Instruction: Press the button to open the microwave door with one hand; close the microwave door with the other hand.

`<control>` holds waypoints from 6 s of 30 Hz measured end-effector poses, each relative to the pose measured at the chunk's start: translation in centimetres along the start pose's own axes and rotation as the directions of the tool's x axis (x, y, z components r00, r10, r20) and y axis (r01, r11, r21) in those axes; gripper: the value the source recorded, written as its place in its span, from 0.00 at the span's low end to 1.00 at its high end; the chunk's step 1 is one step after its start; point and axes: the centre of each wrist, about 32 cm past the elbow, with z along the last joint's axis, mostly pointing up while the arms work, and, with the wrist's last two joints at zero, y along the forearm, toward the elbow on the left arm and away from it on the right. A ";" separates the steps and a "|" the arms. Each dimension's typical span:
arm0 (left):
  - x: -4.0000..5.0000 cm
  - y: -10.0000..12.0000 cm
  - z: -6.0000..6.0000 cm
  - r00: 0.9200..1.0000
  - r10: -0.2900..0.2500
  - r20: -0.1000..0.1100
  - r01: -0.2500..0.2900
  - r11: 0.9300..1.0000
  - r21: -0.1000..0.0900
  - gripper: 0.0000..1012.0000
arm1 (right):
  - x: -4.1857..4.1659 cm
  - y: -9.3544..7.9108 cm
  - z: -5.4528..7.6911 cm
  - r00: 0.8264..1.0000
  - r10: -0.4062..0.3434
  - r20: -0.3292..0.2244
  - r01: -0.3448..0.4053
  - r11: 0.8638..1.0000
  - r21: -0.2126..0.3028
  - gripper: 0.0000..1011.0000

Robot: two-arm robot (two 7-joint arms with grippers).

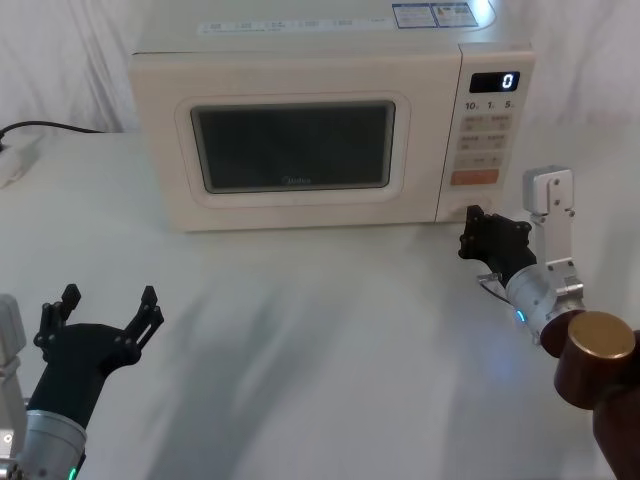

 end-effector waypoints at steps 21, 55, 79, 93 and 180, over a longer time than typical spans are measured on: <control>0.00 0.0 0.0 1.000 0.000 0.000 0.000 1.000 0.000 0.99 | 1.00 0.8 -0.2 1.000 -0.026 0.000 0.026 1.000 -0.010 0.00; 0.00 0.0 0.0 1.000 0.000 0.000 0.000 1.000 0.000 0.99 | 0.93 1.8 0.2 1.000 -0.012 0.012 0.012 1.000 -0.001 0.00; 0.00 0.0 0.0 1.000 0.000 0.000 0.000 1.000 0.000 0.99 | 0.56 2.4 0.3 1.000 -0.005 0.010 0.005 1.000 0.000 0.00; 0.04 0.0 0.0 1.000 0.001 0.000 -0.001 1.000 0.000 0.99 | 0.31 2.8 0.2 1.000 -0.003 0.010 0.003 1.000 0.001 0.00; 0.00 0.0 0.0 1.000 0.000 0.000 0.000 1.000 0.000 0.99 | -3.23 -7.6 -0.7 0.997 0.020 0.075 -0.026 0.996 0.081 0.00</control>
